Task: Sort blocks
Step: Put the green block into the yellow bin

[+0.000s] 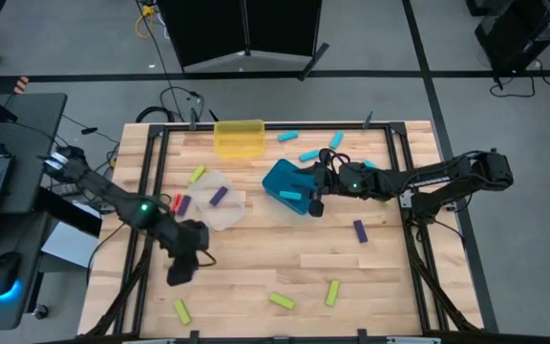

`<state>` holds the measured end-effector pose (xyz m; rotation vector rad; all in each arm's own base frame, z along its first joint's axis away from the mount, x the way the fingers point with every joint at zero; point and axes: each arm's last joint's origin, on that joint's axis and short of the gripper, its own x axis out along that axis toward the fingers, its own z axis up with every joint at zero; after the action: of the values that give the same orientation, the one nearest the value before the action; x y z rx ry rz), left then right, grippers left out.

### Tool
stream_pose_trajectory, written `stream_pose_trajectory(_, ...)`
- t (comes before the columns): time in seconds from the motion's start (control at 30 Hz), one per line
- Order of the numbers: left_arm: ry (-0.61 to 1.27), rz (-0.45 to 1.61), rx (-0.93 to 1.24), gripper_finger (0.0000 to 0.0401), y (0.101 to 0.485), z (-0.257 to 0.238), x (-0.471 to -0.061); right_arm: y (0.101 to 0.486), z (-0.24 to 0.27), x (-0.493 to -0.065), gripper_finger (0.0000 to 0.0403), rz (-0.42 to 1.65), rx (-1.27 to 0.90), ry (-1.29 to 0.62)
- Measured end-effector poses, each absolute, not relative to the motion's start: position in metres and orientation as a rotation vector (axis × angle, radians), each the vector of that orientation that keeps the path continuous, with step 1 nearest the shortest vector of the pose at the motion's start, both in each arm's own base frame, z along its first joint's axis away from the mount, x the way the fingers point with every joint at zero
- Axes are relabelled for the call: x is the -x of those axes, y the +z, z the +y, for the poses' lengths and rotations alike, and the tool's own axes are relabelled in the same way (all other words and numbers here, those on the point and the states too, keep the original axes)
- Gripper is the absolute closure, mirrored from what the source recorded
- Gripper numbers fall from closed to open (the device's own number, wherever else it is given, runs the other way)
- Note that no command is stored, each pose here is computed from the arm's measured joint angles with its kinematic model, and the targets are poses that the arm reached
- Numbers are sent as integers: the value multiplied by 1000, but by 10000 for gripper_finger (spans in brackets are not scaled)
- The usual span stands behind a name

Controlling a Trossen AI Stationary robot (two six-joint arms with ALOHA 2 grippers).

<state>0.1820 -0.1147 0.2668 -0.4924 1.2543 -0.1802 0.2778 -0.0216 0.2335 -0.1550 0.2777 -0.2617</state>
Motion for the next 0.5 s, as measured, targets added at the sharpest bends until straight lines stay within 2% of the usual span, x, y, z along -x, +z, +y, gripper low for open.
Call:
stream_pose_trajectory(0.23, 61, 1442, 850, 327, 268, -153, -187, 234, -22, -278, 204, 282, 208, -255)
stream_pose_trajectory(0.5, 306, 1510, 1058, 328, 258, -186, -191, 238, -26, -279, 204, 245, 265, -257)
